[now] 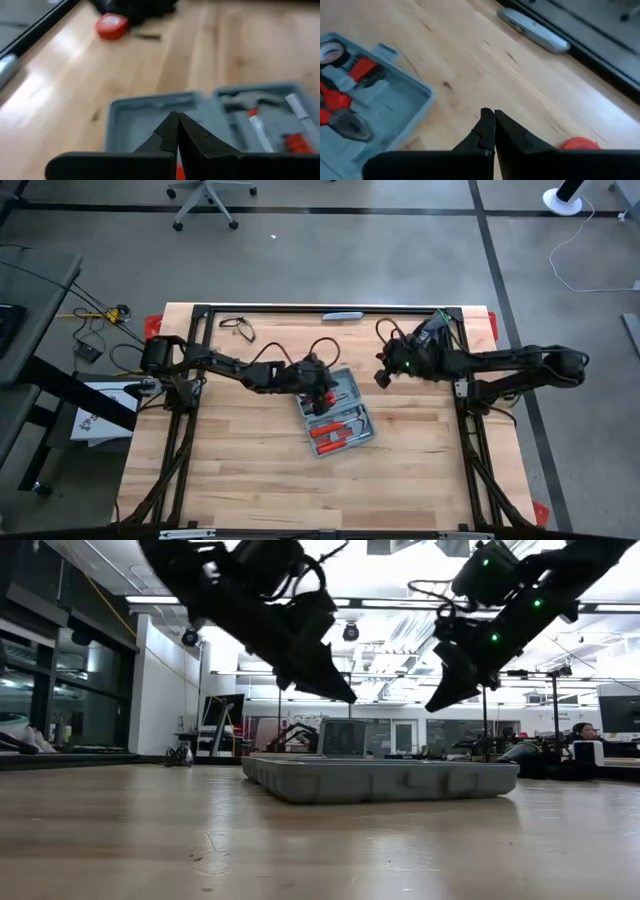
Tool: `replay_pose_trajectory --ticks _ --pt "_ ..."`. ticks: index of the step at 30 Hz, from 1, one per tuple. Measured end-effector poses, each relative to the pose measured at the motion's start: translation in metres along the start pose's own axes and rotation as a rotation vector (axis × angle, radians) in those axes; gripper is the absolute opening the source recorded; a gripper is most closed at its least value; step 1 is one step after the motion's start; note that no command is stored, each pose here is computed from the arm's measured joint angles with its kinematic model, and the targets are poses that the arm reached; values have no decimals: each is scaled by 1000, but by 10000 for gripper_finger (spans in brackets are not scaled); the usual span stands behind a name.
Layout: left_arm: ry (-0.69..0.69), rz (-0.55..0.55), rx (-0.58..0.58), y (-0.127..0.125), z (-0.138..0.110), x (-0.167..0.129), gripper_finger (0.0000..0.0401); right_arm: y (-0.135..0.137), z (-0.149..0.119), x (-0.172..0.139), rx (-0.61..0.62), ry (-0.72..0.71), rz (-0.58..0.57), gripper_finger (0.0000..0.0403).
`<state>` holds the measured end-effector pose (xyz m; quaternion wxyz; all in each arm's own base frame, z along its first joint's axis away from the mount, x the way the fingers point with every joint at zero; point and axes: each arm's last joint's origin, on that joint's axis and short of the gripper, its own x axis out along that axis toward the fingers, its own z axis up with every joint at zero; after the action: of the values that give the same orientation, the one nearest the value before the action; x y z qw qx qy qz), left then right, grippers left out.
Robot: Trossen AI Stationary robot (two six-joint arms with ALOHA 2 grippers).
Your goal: Prefit tool cases
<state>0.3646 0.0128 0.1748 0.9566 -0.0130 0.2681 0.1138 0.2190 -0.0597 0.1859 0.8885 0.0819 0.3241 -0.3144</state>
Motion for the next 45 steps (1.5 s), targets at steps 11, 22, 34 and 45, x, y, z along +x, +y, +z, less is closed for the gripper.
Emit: replay_pose_trajectory --ticks 11,22,34,45 --pt "8 -107 -23 -1 -21 -2 0 -30 4 12 109 27 -81 0" --pt "-5 -108 -25 -1 -20 -2 0 -71 -18 54 164 209 -259 0" --pt "-11 -108 -28 -1 -19 -2 0 -78 -36 87 215 274 -356 0" --pt "-12 -108 -29 -1 -19 -2 0 -31 -27 87 232 155 -21 0"
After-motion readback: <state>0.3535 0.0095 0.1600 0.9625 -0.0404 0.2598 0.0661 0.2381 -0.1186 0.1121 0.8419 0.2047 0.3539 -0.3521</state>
